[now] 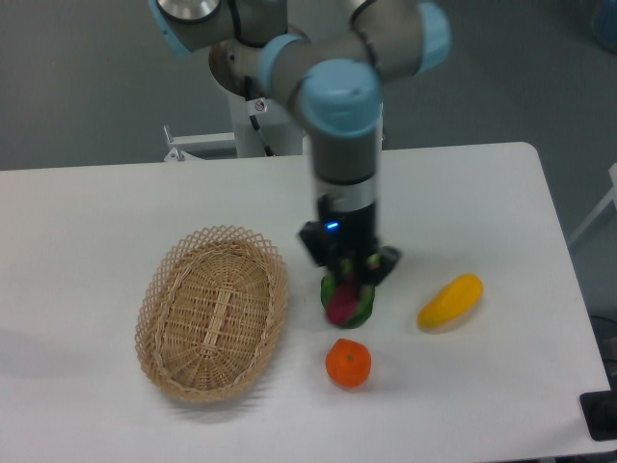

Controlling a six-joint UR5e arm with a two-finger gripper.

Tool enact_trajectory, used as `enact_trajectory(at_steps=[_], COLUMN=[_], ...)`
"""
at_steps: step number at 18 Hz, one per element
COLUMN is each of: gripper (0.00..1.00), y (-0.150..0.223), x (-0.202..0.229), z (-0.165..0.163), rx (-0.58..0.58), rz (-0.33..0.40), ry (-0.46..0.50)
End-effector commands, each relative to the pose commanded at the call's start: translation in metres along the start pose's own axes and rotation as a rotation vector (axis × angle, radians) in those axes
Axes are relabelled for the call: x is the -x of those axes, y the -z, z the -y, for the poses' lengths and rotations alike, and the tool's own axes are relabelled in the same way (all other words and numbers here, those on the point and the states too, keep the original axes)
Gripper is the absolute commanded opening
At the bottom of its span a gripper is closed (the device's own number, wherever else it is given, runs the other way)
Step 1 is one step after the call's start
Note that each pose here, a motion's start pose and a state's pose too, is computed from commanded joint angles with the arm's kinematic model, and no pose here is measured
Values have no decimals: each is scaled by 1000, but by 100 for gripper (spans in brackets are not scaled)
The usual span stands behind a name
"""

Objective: Pick up the sweet potato from the basket
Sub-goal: 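Lift the sweet potato out of the basket and carry it sideways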

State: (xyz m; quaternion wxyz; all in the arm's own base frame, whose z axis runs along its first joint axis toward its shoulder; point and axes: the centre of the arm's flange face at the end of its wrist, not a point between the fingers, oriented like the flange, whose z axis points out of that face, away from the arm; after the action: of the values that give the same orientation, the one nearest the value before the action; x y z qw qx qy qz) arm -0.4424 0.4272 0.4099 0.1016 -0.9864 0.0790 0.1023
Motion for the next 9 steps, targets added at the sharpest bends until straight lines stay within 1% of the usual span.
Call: enact_trajectory(at_steps=[2, 4, 6, 9], gripper=[33, 33, 33, 33], y=[4, 4, 5, 3], x=[22, 35, 44, 49], z=[-31, -54, -69, -73], rx=[0, 2, 4, 6], rz=[-8, -8, -4, -3], ry=[-14, -44, -66, -74])
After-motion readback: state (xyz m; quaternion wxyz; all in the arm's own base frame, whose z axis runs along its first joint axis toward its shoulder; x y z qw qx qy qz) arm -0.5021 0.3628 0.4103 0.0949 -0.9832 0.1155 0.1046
